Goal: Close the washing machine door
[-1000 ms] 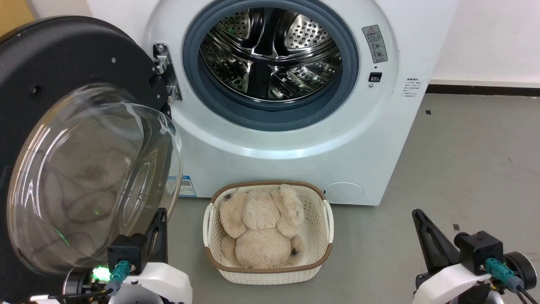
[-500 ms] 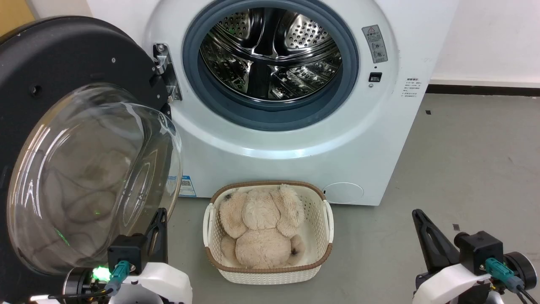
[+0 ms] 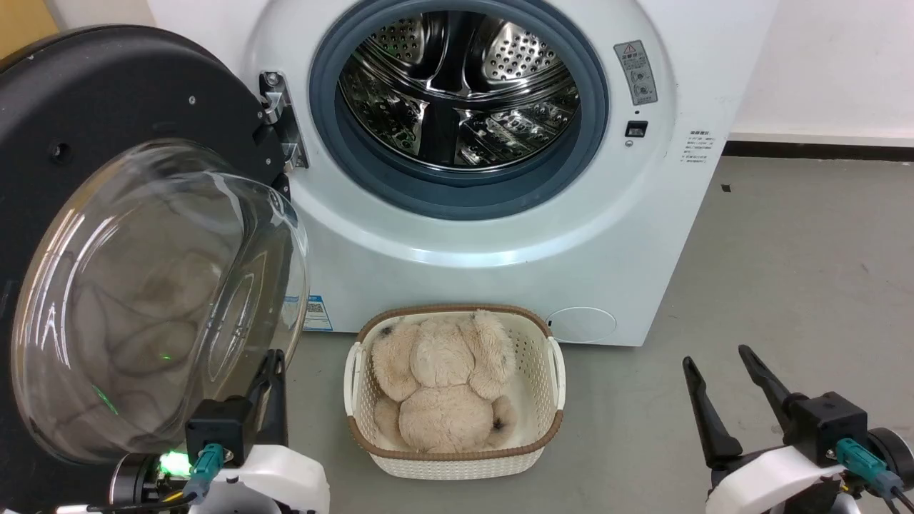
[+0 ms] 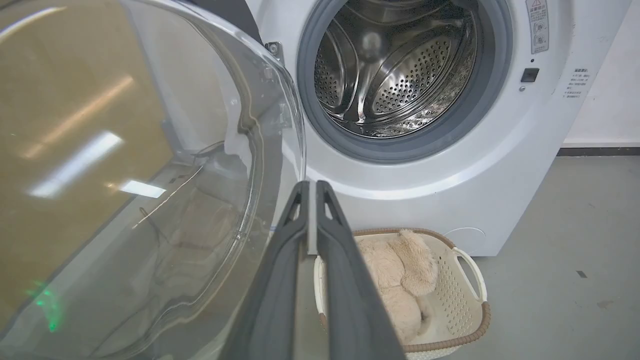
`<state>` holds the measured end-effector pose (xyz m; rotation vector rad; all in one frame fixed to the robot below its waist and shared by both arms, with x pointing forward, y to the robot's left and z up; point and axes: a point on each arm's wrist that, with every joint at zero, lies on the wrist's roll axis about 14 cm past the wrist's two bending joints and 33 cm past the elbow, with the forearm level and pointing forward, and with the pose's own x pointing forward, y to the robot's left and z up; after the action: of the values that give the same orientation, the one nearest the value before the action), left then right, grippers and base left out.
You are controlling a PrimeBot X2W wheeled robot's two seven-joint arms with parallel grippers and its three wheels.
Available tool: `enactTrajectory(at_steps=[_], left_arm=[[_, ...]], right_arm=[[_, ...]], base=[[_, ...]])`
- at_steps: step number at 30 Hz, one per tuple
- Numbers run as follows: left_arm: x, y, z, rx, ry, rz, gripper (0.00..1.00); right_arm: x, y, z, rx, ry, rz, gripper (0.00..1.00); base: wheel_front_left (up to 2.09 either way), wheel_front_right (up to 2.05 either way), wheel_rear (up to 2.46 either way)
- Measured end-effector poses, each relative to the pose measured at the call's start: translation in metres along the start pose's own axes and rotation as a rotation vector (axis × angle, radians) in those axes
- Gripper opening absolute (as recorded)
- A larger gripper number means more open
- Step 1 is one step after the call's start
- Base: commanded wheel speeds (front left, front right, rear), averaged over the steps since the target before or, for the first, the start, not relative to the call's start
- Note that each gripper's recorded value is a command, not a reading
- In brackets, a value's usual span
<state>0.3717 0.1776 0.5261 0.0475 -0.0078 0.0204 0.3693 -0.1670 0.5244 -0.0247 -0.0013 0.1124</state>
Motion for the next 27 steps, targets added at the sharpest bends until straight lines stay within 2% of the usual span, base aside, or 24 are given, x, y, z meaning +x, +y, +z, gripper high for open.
enactTrajectory(at_steps=[12,27], left_arm=[[0.006,0.001,0.018,0.004,-0.069,0.009,0.0],[0.016,0.015,0.087,0.037,-0.289,0.031,0.0]], right_arm=[[0.003,-0.001,0.002,0.017,-0.021,0.0,1.0],[0.015,0.008,0.003,0.046,-0.044,0.028,1.0]], base=[[0.0,0.0,0.0],[0.0,0.0,0.0]])
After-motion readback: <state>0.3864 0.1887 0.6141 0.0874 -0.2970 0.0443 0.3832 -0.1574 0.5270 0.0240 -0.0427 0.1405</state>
